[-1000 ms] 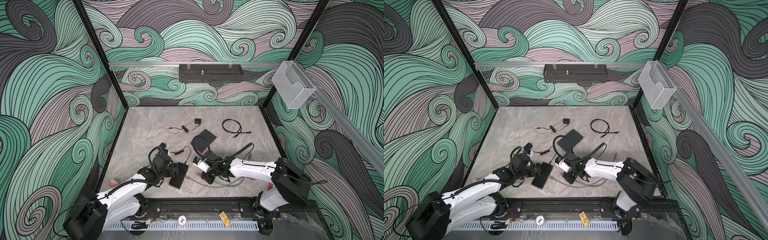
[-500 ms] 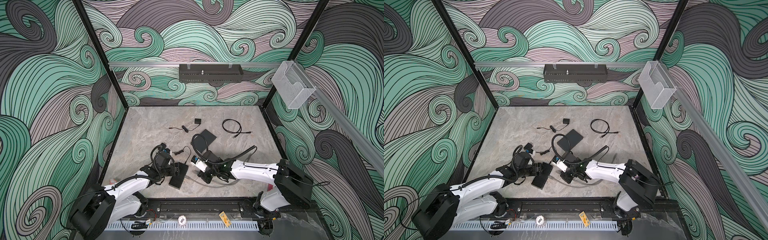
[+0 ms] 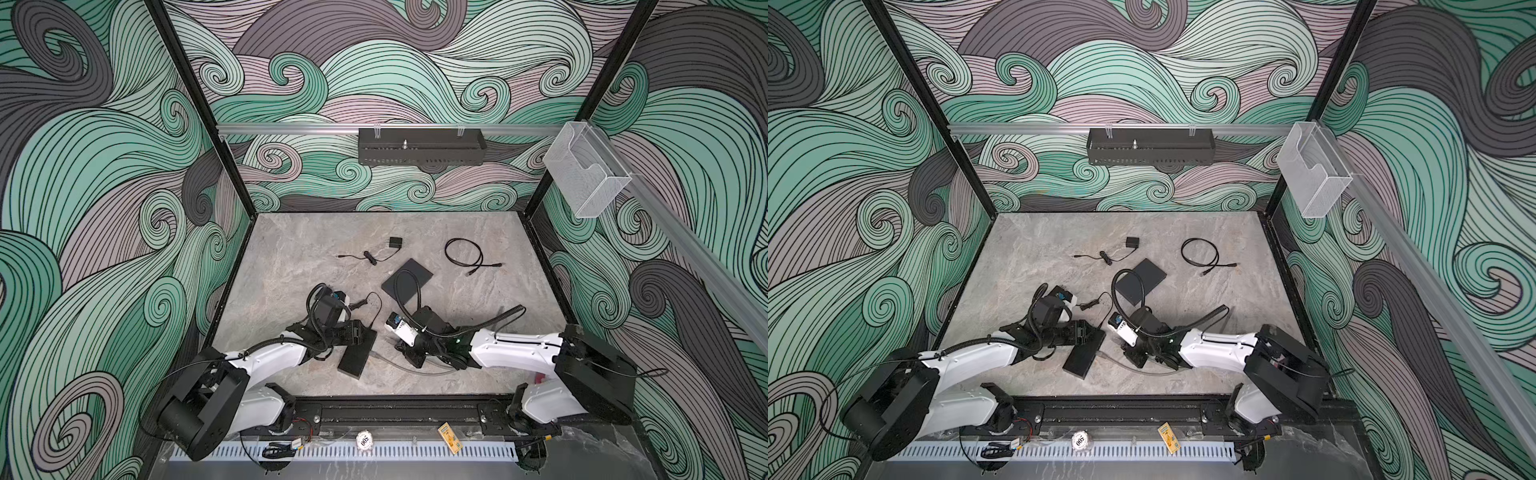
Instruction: Insert the plug into the switch port
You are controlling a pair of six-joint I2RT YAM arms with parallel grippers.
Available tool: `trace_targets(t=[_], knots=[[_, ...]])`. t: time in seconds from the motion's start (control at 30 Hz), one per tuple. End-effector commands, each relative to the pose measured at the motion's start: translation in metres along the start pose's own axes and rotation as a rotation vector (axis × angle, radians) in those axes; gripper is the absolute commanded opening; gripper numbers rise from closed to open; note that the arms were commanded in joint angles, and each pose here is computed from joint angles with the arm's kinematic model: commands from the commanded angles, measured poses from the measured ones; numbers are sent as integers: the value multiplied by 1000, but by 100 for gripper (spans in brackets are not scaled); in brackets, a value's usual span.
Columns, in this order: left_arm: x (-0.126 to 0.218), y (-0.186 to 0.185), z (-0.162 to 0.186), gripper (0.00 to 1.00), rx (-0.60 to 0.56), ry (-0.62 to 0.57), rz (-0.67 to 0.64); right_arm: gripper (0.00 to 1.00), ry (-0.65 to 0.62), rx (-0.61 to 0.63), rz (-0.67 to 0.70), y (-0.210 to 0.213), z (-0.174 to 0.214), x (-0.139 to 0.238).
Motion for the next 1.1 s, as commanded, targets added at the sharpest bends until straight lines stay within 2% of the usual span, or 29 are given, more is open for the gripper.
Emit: trace_targets(t=[0.0,0.27,0.67,1.07], knots=[[-3,2,2,67,-4,36,2,0,-15,10,1,0,-4,-2],[-7,1,3,63,-5,50,20,0,-53,-13,-51,6,-6,-9],[0,2,7,62,-9,48,33,0,56,-12,-85,13,-10,-36],[-2,2,9,61,-5,68,46,0,119,-16,43,2,-6,-40]])
Point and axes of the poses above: each gripper's point midway between its finger pads, its own x axis back along the fingers, its own y axis along the line the jaws close on, z = x × y, the point moved 6 cm from there along x, back along the fingers, and after that the axes turned 14 degrees about x, right-handed, at the moved point
